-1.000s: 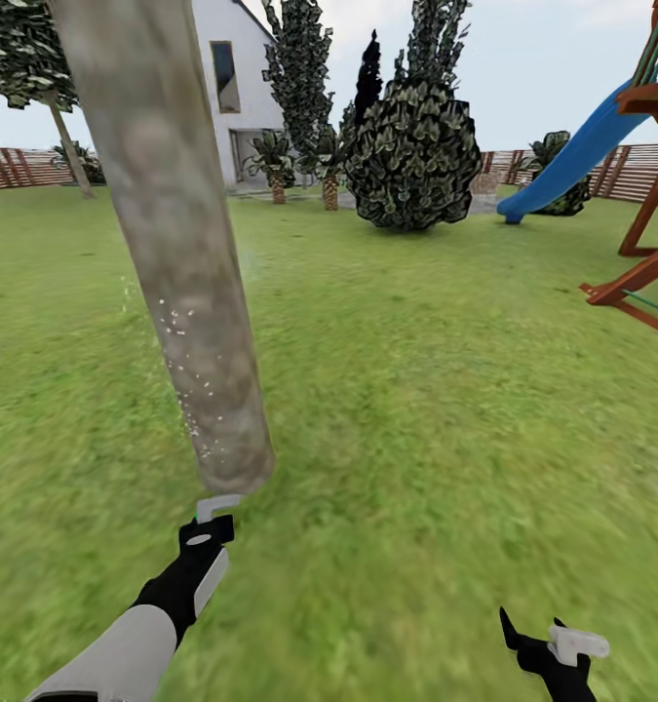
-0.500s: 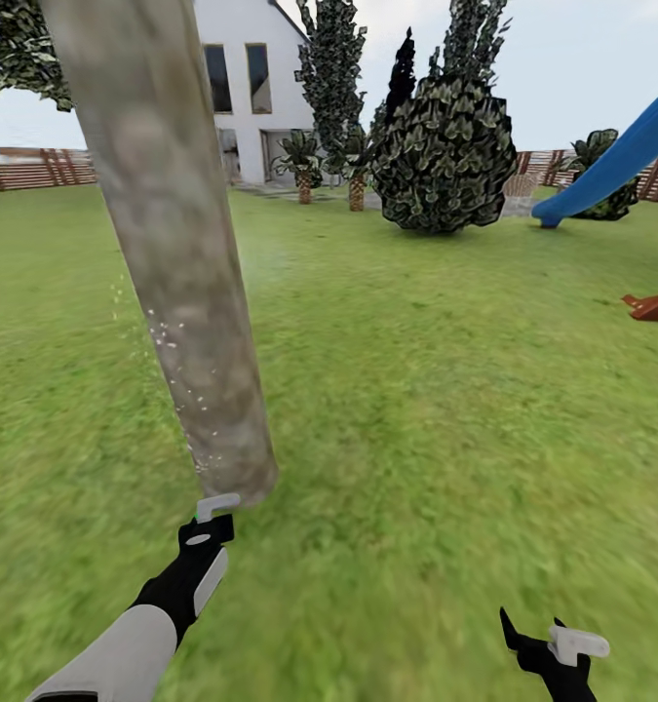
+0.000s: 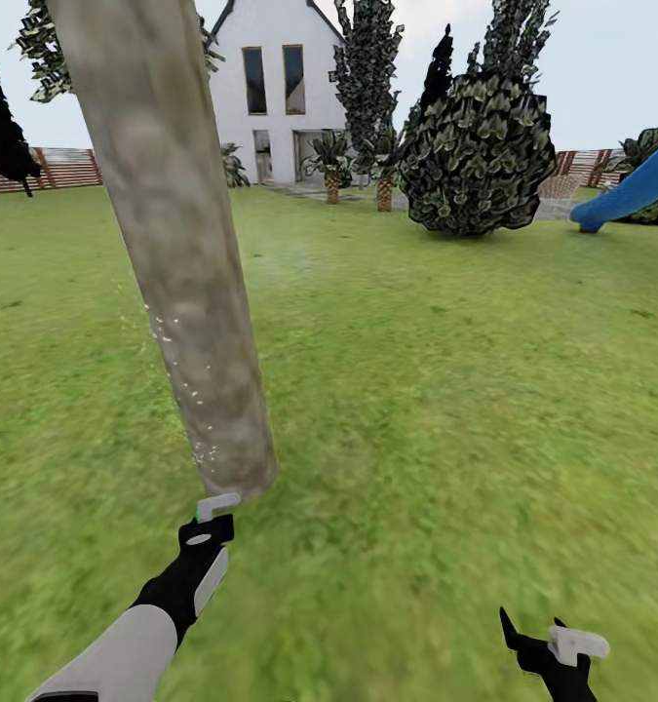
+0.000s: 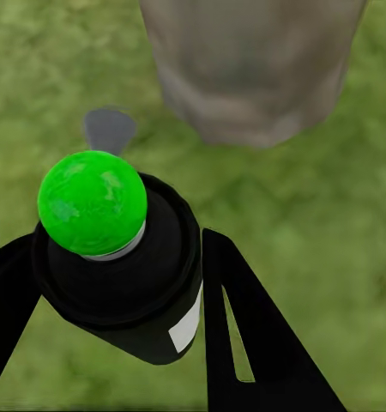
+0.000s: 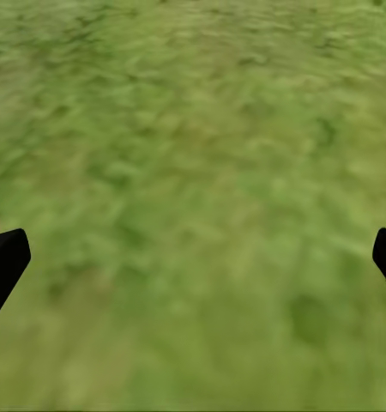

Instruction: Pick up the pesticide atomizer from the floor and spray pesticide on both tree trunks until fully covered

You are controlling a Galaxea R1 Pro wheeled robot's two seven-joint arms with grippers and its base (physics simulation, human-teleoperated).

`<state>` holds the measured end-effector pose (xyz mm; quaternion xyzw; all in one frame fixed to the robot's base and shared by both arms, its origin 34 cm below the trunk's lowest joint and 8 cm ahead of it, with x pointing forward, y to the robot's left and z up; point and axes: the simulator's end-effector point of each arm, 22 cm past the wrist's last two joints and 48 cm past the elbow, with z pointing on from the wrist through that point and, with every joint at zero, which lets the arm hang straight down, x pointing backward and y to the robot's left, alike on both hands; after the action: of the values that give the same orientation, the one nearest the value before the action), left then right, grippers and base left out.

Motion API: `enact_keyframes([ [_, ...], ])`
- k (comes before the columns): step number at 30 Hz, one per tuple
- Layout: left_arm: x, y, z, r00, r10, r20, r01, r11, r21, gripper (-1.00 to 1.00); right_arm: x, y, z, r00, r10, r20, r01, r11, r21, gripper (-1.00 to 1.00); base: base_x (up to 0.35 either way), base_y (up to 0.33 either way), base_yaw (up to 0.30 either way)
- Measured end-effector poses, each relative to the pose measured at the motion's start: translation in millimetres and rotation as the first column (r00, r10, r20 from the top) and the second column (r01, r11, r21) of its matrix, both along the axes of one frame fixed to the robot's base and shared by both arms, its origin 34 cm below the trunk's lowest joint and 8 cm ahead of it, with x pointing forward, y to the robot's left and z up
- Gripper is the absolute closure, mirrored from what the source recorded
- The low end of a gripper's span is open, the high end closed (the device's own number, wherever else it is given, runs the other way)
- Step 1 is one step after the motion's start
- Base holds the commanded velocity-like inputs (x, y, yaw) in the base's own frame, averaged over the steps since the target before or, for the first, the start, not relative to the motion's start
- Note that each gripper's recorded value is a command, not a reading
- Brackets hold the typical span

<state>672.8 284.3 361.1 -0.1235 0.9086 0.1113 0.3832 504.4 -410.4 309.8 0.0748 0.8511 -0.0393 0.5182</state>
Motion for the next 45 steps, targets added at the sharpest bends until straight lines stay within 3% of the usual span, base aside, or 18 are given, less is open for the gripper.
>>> enact_keyframes([
  [24, 0.3, 0.6, 0.2, 1.000, 0.000, 0.000, 0.000, 1.000, -0.001, 1.00, 0.0, 0.5, -0.1, 1.000, 0.000, 0.000, 0.000, 1.000, 0.001, -1.00, 0.206, -0.224, 0.276],
  [31, 0.9, 0.3, 1.0, 1.000, 0.000, 0.003, 0.000, 1.000, -0.001, 1.00, 0.0, 0.5, -0.1, 1.000, 0.000, 0.000, 0.000, 1.000, 0.001, -1.00, 0.032, -0.265, 0.276],
  [45, 1.1, -0.5, 0.9, 1.000, -0.001, 0.003, 0.001, 1.000, -0.003, 1.00, 0.0, 0.4, -0.1, 1.000, 0.000, 0.000, 0.000, 1.000, 0.001, -1.00, 0.000, -0.274, 0.072],
])
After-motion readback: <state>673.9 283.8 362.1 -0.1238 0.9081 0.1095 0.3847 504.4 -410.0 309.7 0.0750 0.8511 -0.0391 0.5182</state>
